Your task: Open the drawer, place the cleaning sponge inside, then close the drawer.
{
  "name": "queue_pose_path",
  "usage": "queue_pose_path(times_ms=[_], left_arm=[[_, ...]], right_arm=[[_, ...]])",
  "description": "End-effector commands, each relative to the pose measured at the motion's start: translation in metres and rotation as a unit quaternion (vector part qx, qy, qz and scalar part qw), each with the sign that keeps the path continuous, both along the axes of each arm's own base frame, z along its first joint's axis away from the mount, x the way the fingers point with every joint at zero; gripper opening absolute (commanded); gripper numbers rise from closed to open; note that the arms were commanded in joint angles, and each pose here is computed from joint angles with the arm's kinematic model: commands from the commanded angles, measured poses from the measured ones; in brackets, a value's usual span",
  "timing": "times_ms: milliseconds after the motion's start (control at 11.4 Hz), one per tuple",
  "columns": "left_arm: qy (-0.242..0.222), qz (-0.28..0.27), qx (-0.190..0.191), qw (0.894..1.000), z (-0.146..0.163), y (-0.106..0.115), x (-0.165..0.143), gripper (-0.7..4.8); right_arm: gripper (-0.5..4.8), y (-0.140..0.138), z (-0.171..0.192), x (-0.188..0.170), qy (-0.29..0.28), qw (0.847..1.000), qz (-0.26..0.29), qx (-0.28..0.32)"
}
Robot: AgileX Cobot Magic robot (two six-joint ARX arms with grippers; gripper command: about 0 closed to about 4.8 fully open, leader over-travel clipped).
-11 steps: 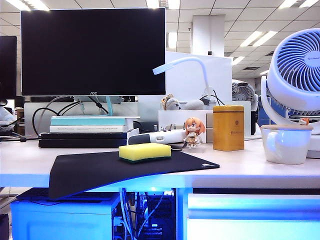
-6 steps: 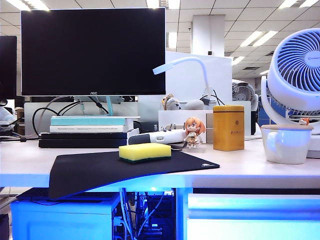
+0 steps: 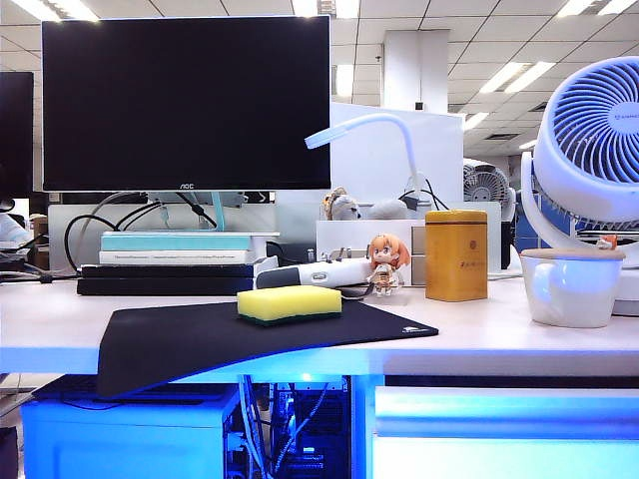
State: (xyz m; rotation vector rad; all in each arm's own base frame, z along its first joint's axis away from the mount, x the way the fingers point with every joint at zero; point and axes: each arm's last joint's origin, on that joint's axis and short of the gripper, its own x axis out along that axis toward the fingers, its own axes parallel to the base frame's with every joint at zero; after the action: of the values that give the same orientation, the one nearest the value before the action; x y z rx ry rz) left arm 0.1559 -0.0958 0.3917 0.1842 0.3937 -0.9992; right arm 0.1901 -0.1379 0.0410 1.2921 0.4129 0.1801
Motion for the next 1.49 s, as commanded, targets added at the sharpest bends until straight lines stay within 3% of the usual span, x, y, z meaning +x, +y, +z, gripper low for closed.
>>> queue_pose_path(times_ms=[88, 615, 966, 1054, 1141, 1229, 1317, 1405, 1493], left_arm=[[-0.006, -0.002, -0.004, 1.0, 0.002, 0.0, 0.0, -0.05], [-0.006, -0.002, -0.004, 1.0, 0.002, 0.0, -0.001, -0.05], [-0.006, -0.002, -0.004, 1.0, 0.002, 0.0, -0.001, -0.05], [-0.003, -0.002, -0.002, 1.0, 0.002, 0.0, -0.001, -0.05], [0.016, -0.004, 0.007, 1.0, -0.002, 0.001, -0.002, -0.05], [0.025, -0.004, 0.012, 1.0, -0.003, 0.001, -0.003, -0.05], [0.039, -0.006, 0.023, 0.999, -0.006, 0.002, -0.005, -0.05], [0.047, -0.01, 0.035, 0.998, -0.009, 0.003, -0.007, -0.05], [0.048, -0.01, 0.035, 0.998, -0.009, 0.003, -0.007, -0.05]], right_arm=[[4.79, 0.003, 0.002, -0.003, -0.011, 1.0, 0.006, -0.019], [4.79, 0.018, 0.003, -0.02, 0.013, 1.0, -0.003, -0.002], [4.62, 0.018, 0.052, -0.021, -0.045, 0.999, -0.018, 0.006], [4.47, 0.015, 0.074, -0.019, -0.069, 0.995, -0.064, 0.013], [2.64, 0.013, 0.086, -0.017, -0.088, 0.994, -0.069, 0.011], [2.17, 0.012, 0.09, -0.016, -0.097, 0.993, -0.069, 0.007], [0.37, 0.01, 0.099, -0.014, -0.111, 0.991, -0.068, 0.003], [-0.09, 0.007, 0.116, -0.01, -0.144, 0.988, -0.06, -0.022], [-0.09, 0.007, 0.129, -0.01, -0.168, 0.983, -0.058, -0.041]])
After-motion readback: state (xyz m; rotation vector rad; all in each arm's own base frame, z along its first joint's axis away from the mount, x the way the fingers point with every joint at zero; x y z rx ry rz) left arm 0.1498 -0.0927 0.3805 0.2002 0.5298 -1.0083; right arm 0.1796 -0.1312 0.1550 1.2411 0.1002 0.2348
